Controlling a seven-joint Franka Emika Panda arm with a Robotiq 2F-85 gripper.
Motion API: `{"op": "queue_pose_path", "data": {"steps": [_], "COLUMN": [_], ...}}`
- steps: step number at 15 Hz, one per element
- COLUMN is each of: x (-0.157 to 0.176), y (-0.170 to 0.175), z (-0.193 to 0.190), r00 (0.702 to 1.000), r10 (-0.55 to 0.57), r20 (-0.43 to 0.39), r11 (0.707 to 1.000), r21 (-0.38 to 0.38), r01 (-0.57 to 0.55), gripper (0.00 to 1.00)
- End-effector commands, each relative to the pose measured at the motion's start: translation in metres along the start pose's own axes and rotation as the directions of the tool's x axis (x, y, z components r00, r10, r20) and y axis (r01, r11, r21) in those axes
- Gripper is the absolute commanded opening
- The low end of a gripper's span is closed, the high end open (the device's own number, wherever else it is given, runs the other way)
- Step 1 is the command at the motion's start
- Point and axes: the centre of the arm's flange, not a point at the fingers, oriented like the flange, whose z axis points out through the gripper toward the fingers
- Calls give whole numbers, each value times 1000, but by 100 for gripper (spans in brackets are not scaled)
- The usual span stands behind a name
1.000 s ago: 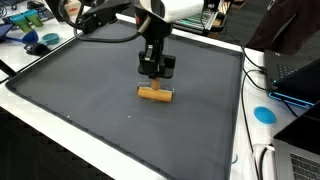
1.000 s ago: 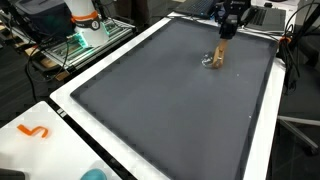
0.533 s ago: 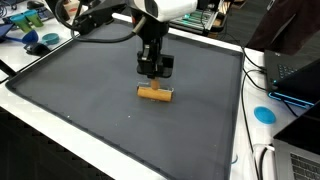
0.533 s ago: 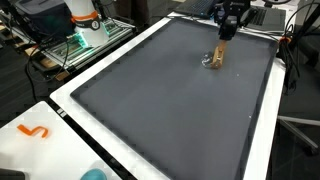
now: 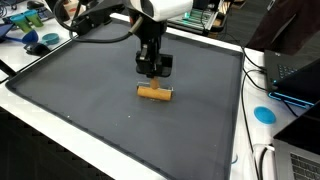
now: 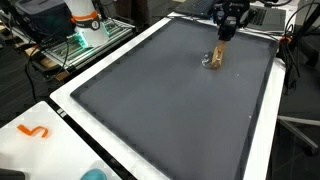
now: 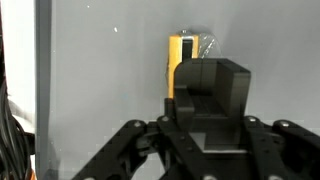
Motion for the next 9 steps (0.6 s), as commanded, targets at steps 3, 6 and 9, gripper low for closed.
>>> {"op": "queue_pose_path", "data": {"steps": [3,6,9], "x": [1,3,4], "y": [-27,-33,-38], "z": [62,65,67], "r00": [999,998,997], "r10": [-37,-50,-60], "r20": [19,36,42], "r11": [991,989,988], "r21": [132,138,145], "r01": [34,45,54], "gripper": [23,23,23]}}
